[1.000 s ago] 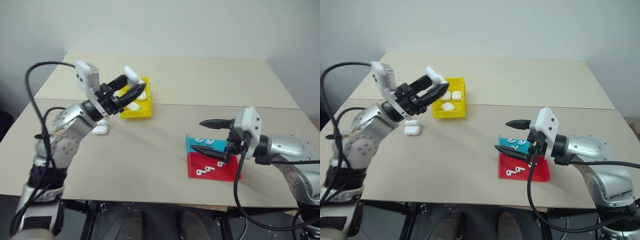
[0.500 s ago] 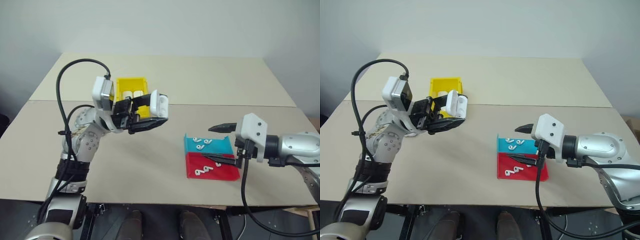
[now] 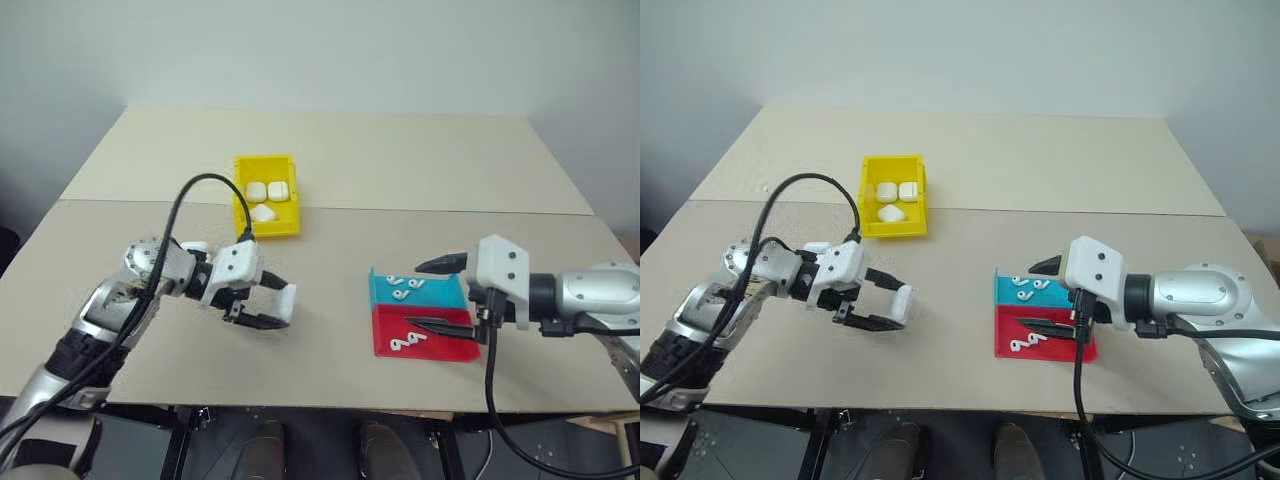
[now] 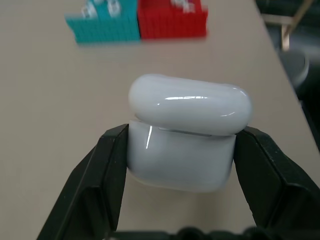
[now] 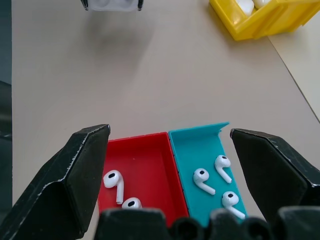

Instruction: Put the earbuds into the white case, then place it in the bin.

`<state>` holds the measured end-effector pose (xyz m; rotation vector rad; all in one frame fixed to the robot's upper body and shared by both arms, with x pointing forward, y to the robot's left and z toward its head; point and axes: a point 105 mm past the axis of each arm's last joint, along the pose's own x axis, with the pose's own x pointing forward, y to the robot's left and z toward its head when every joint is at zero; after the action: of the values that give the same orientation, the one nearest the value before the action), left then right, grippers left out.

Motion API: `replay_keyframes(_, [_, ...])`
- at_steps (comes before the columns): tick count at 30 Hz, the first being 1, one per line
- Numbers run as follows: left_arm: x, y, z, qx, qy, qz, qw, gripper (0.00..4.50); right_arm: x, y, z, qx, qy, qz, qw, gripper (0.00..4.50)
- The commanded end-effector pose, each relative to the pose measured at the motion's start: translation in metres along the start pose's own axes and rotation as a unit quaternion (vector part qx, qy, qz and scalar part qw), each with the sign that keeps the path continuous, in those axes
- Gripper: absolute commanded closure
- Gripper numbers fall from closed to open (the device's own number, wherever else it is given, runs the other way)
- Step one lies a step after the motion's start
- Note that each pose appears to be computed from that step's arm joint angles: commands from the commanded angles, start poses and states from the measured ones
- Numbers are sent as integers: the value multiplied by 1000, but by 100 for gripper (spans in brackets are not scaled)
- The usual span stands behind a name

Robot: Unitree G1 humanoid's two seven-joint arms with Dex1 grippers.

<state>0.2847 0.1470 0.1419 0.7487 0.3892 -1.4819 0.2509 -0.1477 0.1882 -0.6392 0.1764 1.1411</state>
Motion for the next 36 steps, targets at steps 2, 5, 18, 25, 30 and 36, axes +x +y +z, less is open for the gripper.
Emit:
replay_keyframes(2, [-8, 2, -10, 14, 68, -13, 998, 164, 3, 6, 7, -12, -14, 3, 1000, 0])
replay_keyframes(5, [0, 4, -19, -7, 95, -10, 995, 164, 6, 8, 8, -10, -19, 3, 1000, 0])
replay_keyframes(18, [21, -10, -40, -54, 129, -21, 990, 62, 3, 15, 9, -3, -25, 0, 1000, 0])
replay_keyframes(25, [14, -14, -46, -30, 161, -12, 986, 3, 4, 16, 11, 4, -31, 1, 999, 0])
replay_keyframes(30, [3, -11, -35, -7, 165, -18, 986, 3, 6, 15, 10, 7, -34, 1, 999, 0])
replay_keyframes(36, [3, -5, -36, 19, 181, -28, 983, 3, 9, 13, 11, 8, -37, -1, 999, 0])
